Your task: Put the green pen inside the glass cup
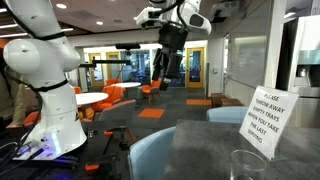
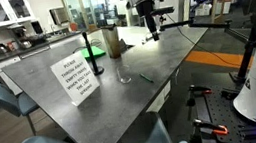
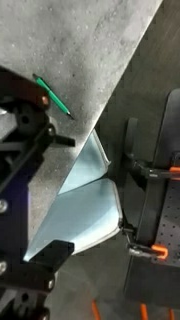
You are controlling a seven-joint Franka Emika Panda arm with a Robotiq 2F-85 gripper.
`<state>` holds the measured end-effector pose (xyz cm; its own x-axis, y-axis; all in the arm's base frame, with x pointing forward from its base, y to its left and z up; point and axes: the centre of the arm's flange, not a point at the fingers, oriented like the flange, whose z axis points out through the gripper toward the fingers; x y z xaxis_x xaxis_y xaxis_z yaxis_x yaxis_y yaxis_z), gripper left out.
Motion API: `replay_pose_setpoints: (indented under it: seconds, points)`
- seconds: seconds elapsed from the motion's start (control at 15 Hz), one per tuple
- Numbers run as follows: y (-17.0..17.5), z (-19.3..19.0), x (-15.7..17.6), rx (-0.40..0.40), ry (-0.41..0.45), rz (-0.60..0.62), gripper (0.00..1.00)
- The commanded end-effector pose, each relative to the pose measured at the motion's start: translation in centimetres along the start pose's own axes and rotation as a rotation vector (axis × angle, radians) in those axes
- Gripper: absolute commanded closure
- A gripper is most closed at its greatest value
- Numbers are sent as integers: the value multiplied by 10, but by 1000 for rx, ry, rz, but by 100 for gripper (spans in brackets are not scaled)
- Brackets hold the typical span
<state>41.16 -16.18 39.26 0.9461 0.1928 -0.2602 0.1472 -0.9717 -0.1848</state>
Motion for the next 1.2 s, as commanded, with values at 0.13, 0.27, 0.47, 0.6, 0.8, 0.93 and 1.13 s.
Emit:
replay_pose_setpoints:
  seconds: [0.13,0.27,0.47,0.6,0.8,0.93,1.13]
  points:
    - [0,0,0,0,0,0,0]
    - [0,0,0,0,0,0,0]
    - [2,0,4,-59,83,113,0]
    - [10,-5,10,-73,158,187,0]
    - [29,-8,21,-85,256,330,0]
    - [50,3,27,-85,306,430,0]
    - [83,34,34,-69,356,585,0]
